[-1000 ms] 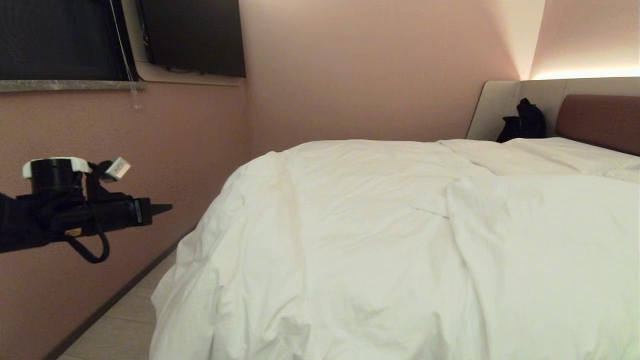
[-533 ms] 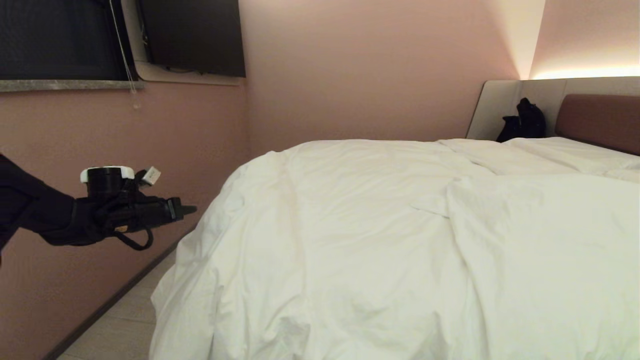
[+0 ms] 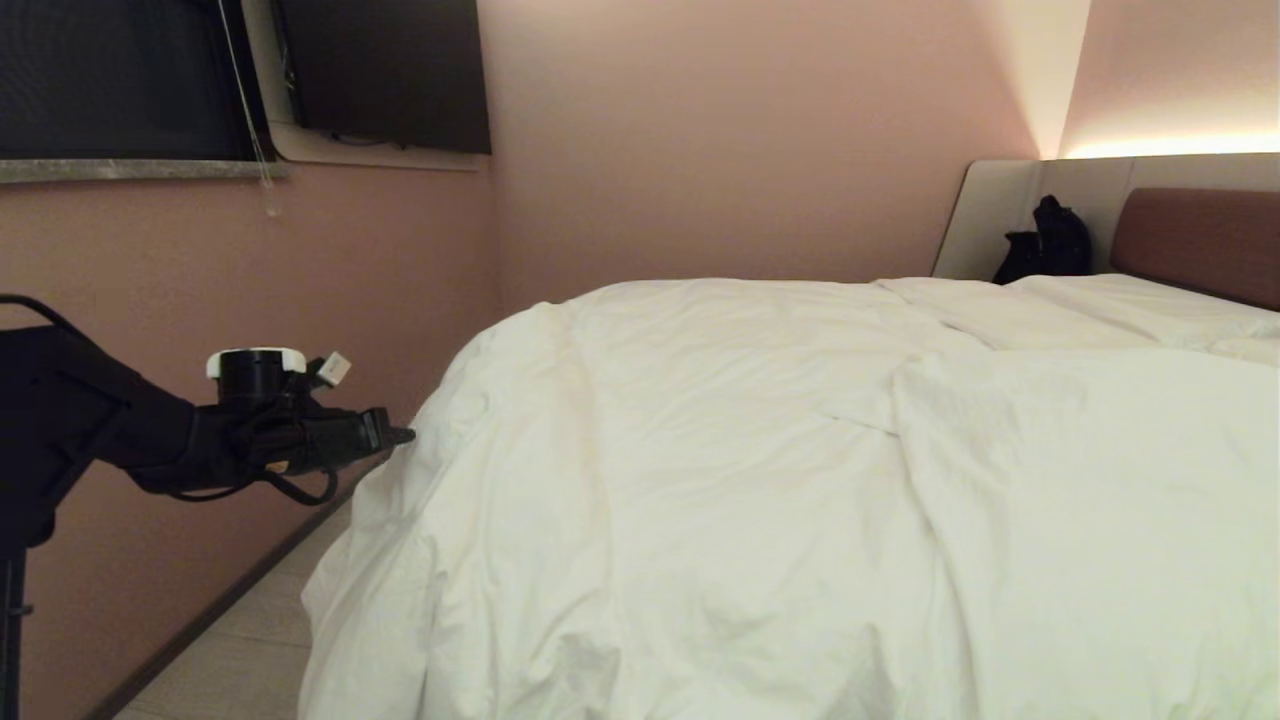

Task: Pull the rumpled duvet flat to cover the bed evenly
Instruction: Flatten the corners of the folded blanket

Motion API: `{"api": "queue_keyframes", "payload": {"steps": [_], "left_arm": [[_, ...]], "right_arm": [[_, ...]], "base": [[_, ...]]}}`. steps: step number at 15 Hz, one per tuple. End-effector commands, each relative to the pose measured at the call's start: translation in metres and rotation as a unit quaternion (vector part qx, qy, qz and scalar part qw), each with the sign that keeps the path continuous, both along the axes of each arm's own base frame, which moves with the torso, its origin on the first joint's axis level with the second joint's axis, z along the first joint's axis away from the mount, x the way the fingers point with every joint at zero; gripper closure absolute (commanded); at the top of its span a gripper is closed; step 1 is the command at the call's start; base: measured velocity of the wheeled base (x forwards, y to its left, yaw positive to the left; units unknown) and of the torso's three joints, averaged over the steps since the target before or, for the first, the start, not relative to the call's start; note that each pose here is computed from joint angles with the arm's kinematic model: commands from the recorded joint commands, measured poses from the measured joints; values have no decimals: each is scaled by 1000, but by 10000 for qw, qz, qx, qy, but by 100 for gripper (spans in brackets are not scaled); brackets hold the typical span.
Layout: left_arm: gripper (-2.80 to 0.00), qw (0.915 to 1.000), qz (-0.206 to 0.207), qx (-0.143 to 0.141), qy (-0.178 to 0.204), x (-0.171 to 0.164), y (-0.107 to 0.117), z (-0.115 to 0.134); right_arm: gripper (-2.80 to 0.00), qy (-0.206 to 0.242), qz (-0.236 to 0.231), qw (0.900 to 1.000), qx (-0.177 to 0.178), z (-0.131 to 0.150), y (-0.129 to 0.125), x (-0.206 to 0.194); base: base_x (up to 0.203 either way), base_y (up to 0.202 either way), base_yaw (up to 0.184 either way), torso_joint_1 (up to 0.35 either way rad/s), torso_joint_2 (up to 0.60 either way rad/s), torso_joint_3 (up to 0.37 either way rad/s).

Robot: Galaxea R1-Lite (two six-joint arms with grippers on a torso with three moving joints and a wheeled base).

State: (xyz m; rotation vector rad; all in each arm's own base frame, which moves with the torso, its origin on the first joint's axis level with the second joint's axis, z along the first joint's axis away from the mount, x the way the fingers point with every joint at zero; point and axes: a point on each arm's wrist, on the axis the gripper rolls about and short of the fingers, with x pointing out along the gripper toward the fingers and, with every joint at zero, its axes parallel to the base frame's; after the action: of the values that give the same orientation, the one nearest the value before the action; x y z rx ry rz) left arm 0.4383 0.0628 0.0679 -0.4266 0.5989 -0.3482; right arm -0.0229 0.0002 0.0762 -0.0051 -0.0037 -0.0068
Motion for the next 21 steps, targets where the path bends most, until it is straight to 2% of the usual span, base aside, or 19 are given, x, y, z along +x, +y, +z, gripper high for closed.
{"api": "queue_keyframes", "payload": {"steps": [1,3,10,11,18,19,21], "left_arm": [[0,10000,-24,-14,-3,0,-1,0],[0,9999,-111,-12,16,1,-10,-1],[0,9999,-108,-28,74,-1,-10,-3],[-280,9999,-111,-26,102,-4,-11,-3],[-280,9999,-123,0,61,-7,-11,-2],[-280,9998,-181,73,24,-9,-12,-2],[-280,9978,-493,441,-32,-21,-14,-14]], "right_arm": [[0,-5,-4,10000,-5,0,0,0],[0,-5,-4,10000,-5,0,0,0],[0,-5,3,10000,-5,0,0,0],[0,-5,10,10000,-5,0,0,0],[0,-5,3,10000,-5,0,0,0],[0,-5,-3,10000,-4,0,0,0],[0,-5,3,10000,2,0,0,0]], "base": [[0,0,0,0,0,0],[0,0,0,0,0,0],[0,0,0,0,0,0],[0,0,0,0,0,0],[0,0,0,0,0,0],[0,0,0,0,0,0],[0,0,0,0,0,0]]}}
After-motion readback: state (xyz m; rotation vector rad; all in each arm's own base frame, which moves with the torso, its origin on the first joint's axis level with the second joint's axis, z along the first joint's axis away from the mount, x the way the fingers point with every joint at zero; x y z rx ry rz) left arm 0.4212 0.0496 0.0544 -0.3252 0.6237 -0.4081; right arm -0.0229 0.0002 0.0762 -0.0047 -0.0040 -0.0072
